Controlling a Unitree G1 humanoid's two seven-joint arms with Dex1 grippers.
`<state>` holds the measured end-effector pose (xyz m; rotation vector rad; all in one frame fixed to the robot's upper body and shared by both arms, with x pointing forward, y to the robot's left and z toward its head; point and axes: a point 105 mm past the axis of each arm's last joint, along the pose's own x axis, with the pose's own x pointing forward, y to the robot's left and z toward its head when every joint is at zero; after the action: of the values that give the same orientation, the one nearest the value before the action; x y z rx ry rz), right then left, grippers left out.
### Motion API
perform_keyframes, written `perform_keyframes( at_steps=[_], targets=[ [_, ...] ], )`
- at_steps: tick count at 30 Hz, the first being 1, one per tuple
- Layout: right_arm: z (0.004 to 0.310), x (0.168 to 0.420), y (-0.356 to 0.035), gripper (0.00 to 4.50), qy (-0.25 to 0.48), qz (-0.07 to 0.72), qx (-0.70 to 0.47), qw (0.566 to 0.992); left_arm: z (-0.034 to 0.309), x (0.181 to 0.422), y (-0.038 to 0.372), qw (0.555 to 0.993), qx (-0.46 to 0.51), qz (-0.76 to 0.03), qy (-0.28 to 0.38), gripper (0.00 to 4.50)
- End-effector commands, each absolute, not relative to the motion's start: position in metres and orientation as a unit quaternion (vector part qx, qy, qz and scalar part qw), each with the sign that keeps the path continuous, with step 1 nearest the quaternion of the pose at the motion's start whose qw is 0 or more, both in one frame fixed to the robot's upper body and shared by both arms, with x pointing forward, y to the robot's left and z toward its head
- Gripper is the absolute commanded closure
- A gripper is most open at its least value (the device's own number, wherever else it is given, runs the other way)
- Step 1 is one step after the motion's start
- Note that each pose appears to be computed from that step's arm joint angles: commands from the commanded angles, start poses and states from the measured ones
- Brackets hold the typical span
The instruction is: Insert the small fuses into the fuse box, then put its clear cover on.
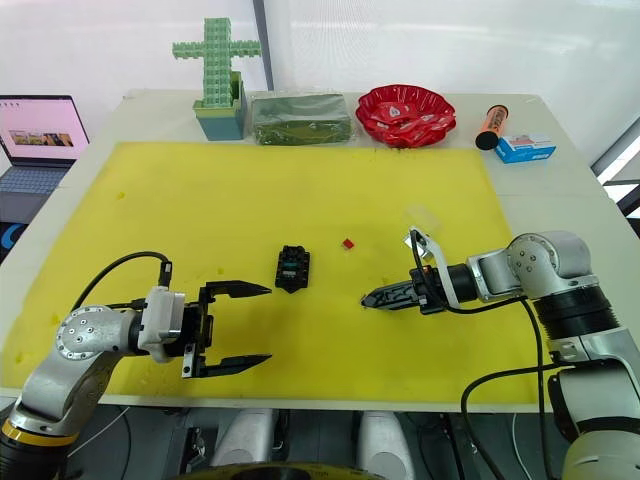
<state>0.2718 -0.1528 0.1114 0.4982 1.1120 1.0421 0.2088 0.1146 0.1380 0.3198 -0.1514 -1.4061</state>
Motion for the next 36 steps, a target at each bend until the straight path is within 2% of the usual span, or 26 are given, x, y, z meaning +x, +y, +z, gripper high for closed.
perform_keyframes(
  at_steps=[1, 11, 17, 28, 31, 34, 36],
  targets=[
    [0.114, 0.275, -0.154, 1.28, 0.488, 0.471, 0.221, 0.701, 0.147, 0.205, 0.112, 0.740, 0.153, -0.649, -0.089, 0.00],
    [0.110, 0.284, -0.160, 1.28, 0.485, 0.465, 0.209, 0.711, 0.147, 0.205, 0.112, 0.740, 0.154, -0.649, -0.087, 0.00],
    [0.112, 0.279, -0.154, 1.28, 0.491, 0.487, 0.210, 0.691, 0.147, 0.205, 0.113, 0.739, 0.154, -0.650, -0.085, 0.00],
    [0.109, 0.282, -0.143, 1.28, 0.491, 0.497, 0.217, 0.682, 0.147, 0.205, 0.112, 0.740, 0.155, -0.648, -0.088, 0.00],
    [0.104, 0.281, -0.144, 1.77, 0.494, 0.495, 0.212, 0.683, 0.147, 0.205, 0.112, 0.740, 0.155, -0.648, -0.087, 0.00],
    [0.101, 0.281, -0.145, 2.78, 0.496, 0.491, 0.209, 0.685, 0.146, 0.205, 0.112, 0.740, 0.155, -0.648, -0.087, 0.00],
    [0.098, 0.283, -0.146, 2.78, 0.495, 0.485, 0.204, 0.692, 0.146, 0.205, 0.112, 0.741, 0.156, -0.648, -0.087, 0.00]
  ],
)
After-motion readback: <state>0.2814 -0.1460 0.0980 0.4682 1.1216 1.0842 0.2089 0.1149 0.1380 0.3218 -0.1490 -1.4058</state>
